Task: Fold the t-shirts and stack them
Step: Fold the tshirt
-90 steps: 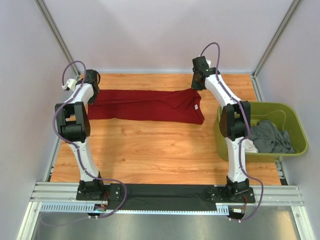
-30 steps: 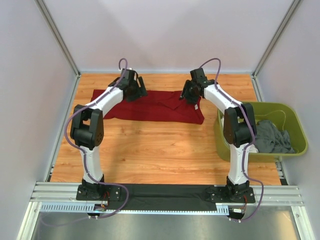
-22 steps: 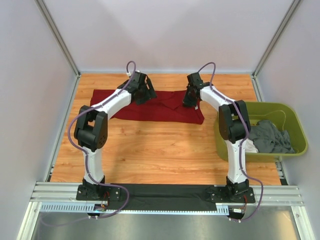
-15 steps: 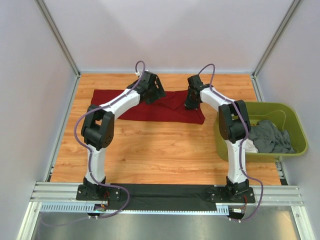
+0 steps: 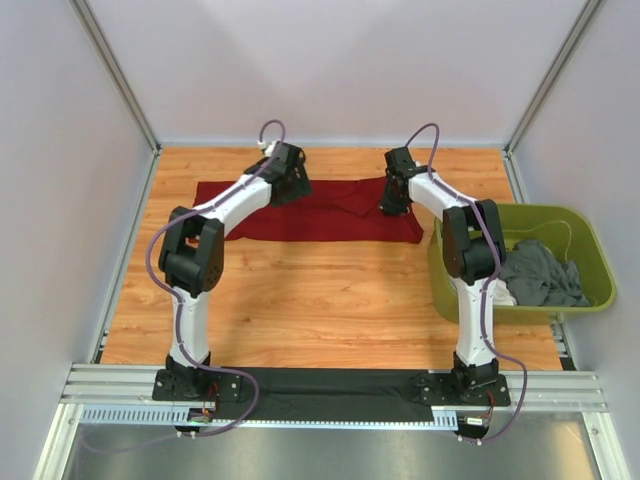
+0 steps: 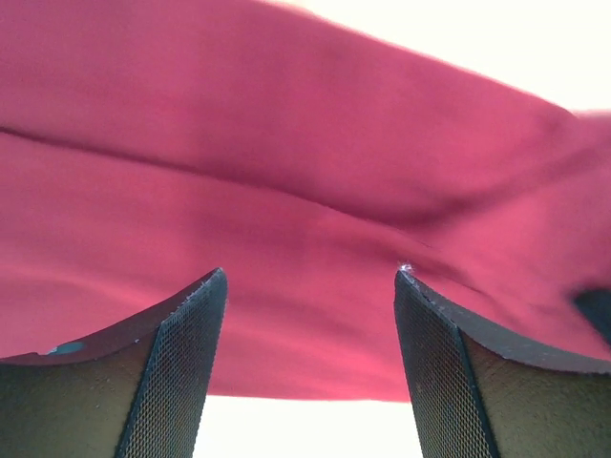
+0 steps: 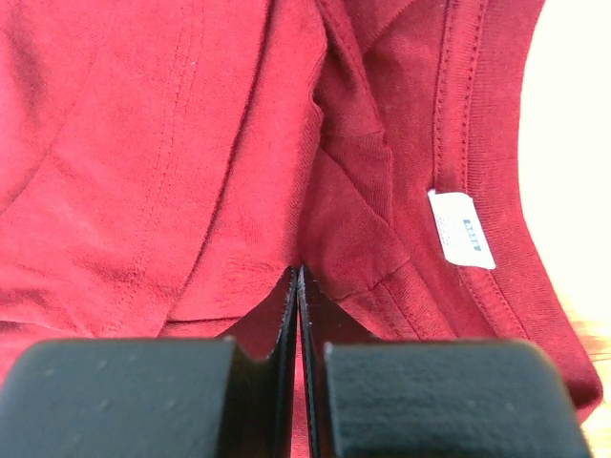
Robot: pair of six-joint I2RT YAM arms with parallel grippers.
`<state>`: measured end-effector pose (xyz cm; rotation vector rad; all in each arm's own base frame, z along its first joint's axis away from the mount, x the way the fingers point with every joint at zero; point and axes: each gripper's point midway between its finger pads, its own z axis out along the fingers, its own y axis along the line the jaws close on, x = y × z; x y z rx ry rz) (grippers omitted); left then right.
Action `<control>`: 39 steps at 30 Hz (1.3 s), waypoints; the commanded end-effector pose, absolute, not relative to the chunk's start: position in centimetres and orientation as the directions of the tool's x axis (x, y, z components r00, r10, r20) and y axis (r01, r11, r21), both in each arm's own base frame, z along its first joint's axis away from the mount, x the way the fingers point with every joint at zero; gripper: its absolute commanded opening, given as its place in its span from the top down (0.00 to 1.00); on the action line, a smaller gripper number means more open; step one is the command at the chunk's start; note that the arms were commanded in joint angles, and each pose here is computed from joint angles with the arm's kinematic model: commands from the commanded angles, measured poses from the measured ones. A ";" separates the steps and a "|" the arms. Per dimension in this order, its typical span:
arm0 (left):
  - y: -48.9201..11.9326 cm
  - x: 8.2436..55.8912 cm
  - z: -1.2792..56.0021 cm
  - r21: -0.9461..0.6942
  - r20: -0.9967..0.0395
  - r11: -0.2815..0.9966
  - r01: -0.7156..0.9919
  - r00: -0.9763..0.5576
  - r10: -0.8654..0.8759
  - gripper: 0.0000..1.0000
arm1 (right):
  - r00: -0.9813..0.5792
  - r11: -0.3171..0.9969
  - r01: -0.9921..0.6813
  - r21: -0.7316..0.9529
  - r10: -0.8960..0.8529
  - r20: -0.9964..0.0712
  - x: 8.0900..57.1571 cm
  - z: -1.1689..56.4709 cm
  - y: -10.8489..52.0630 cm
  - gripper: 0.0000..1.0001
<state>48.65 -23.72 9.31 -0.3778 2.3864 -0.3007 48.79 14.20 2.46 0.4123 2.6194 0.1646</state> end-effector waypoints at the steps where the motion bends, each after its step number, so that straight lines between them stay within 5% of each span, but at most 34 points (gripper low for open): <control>1: -16.0 49.5 13.2 -0.207 -0.681 0.962 -0.177 -0.680 -0.272 0.23 | -0.823 0.953 0.247 0.177 0.303 -0.480 49.4 4.4 13.5 0.98; 7: -8.0 46.7 9.8 -0.160 -0.617 0.935 -0.317 -0.707 -0.346 0.29 | -0.771 0.949 0.201 0.242 0.306 -0.558 50.0 9.8 15.2 0.94; 17: -4.2 46.9 4.4 -0.129 -0.487 0.905 -0.407 -0.769 -0.415 0.71 | -0.819 0.936 0.212 0.281 0.327 -0.471 48.2 7.4 18.0 1.00; 29: -4.6 43.4 0.8 -0.058 -0.296 0.898 -0.436 -0.852 -0.433 0.79 | -0.867 0.958 0.224 0.179 0.280 -0.413 48.8 1.5 18.8 1.00; 39: -6.7 32.6 0.4 0.018 -0.061 0.908 -0.419 -0.907 -0.418 0.81 | -0.885 0.960 0.200 0.194 0.262 -0.385 51.7 -0.9 21.3 1.00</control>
